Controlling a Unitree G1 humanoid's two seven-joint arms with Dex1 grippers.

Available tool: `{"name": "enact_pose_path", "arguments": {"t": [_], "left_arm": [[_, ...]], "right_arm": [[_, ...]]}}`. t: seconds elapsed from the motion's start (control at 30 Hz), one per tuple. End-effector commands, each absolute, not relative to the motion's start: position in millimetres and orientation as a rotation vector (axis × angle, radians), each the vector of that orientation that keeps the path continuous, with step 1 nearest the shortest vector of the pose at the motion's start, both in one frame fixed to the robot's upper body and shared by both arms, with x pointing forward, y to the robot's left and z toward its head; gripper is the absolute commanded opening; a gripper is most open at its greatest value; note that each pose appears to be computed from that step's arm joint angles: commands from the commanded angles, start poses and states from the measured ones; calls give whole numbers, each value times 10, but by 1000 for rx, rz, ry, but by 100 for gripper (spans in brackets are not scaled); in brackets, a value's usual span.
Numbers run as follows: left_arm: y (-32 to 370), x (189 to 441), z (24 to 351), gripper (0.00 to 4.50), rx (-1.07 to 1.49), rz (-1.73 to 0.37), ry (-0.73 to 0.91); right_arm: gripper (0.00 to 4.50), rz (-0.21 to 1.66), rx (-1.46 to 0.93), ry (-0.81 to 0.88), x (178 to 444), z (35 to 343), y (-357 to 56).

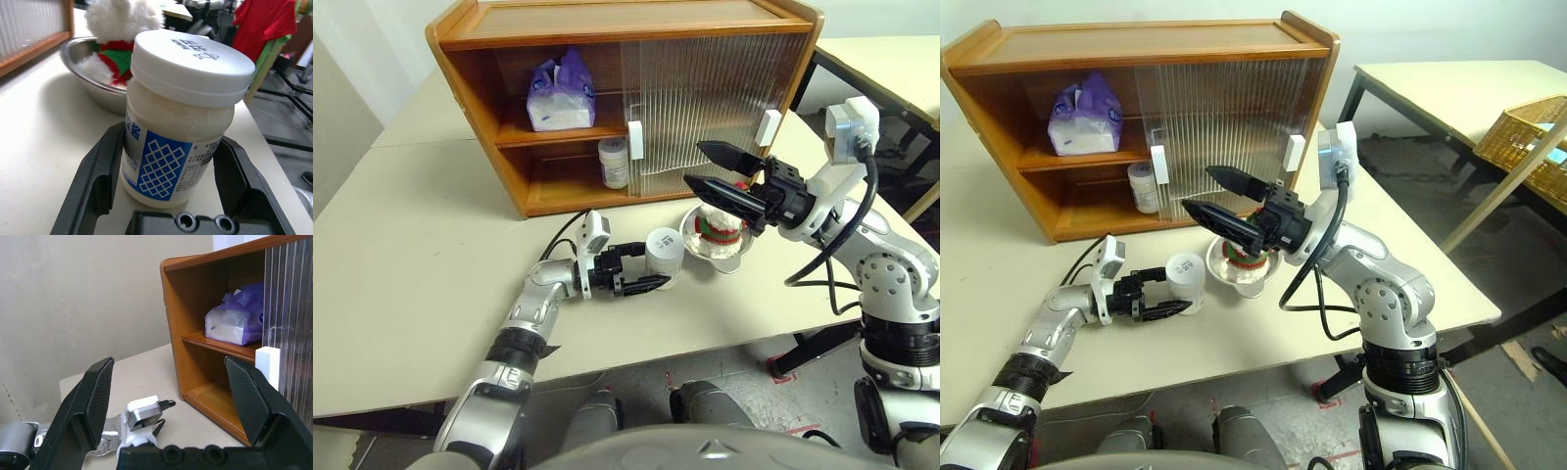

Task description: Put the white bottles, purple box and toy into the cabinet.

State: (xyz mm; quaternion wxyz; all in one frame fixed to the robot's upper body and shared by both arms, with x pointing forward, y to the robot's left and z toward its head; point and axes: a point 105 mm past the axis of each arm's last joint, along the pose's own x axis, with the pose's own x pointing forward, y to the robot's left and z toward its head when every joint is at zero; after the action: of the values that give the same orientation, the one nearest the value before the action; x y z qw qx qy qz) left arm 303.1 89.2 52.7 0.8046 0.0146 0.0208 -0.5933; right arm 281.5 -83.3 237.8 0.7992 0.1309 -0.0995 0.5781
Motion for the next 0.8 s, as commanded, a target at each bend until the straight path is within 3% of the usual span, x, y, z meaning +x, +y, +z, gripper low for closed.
{"name": "enact_pose_path", "arguments": {"t": [0.03,0.33,0.6,0.8], "left_arm": [[1110,3149,657,306,0,-1153,4],[1553,3301,703,306,-45,-898,-4],[1925,3712,816,306,-74,-537,-37],[2087,3870,894,306,-93,-387,-63]], "right_arm": [[450,1239,275,-222,2803,2389,-836],[450,1252,280,-218,2812,2377,-814],[450,1257,281,-221,2812,2378,-801],[450,1252,280,-225,2805,2372,-800]]}}
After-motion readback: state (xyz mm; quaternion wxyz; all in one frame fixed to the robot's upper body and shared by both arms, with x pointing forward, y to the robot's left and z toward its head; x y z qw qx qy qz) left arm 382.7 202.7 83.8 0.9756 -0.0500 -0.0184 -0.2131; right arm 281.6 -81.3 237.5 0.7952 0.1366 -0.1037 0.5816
